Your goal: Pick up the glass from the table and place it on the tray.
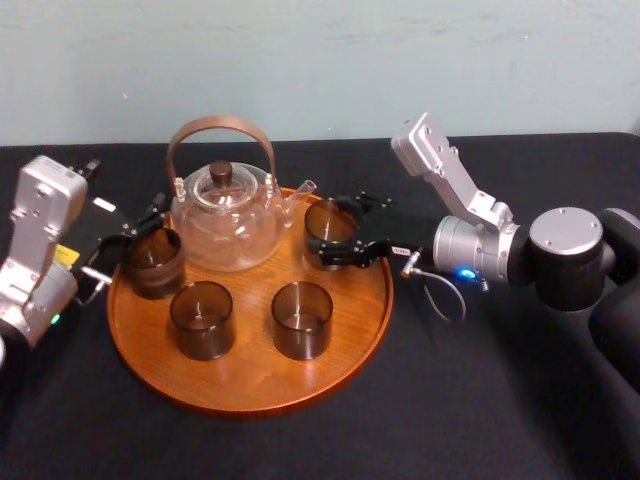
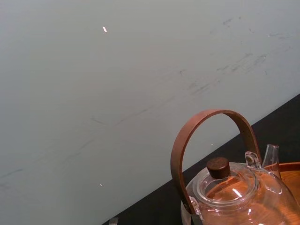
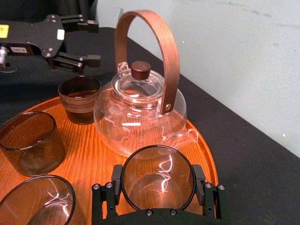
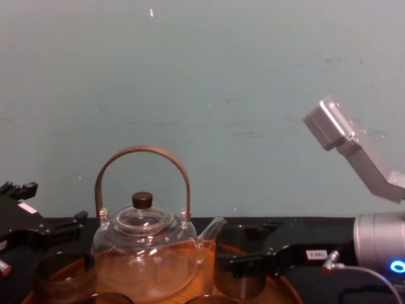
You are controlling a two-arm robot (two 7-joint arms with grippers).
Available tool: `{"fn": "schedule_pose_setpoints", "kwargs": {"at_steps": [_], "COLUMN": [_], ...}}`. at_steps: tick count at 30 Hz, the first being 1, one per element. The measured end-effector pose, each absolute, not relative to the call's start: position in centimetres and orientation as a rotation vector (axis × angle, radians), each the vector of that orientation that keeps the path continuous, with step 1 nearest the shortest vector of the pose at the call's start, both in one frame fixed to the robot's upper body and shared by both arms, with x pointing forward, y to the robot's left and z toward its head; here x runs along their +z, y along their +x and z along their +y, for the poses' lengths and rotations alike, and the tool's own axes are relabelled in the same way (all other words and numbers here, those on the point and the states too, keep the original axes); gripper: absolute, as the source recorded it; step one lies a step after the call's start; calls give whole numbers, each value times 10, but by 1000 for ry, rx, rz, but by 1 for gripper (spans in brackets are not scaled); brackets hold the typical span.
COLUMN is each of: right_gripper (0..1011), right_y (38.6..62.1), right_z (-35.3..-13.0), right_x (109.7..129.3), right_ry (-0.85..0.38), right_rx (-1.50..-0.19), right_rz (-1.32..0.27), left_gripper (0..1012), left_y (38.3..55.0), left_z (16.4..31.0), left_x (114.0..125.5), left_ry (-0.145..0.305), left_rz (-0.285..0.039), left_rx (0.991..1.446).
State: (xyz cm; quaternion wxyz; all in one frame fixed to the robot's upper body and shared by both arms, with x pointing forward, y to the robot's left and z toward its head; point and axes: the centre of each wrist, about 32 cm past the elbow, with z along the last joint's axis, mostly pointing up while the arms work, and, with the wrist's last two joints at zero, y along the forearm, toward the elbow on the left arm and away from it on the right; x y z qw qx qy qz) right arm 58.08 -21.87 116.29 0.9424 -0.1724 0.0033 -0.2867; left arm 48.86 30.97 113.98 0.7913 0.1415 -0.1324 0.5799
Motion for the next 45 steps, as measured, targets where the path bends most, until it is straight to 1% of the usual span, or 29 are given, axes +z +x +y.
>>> {"fn": "schedule_pose_setpoints", "kwargs": {"at_steps": [17, 39, 42, 44, 45], "right_gripper": [905, 905, 947, 1002, 1002], "right_y": [583, 582, 581, 581, 581], "right_z": [-217, -216, -217, -217, -217], "right_x": [1145, 1142, 1141, 1141, 1141], "right_ry": [-385, -402, -411, -411, -411], "right_rx": [-603, -613, -611, -611, -611], "right_rz": [40, 39, 44, 44, 44], "left_gripper": [1001, 1001, 1001, 1001, 1001], "left_y": [489, 489, 489, 489, 489], "left_z": [310, 310, 310, 310, 310], "left_x": [1140, 1140, 1140, 1140, 1140], "left_ry": [304, 304, 304, 304, 305], "left_rz": [-285, -285, -285, -285, -285], "left_rx": [1248, 1248, 1248, 1248, 1248]}}
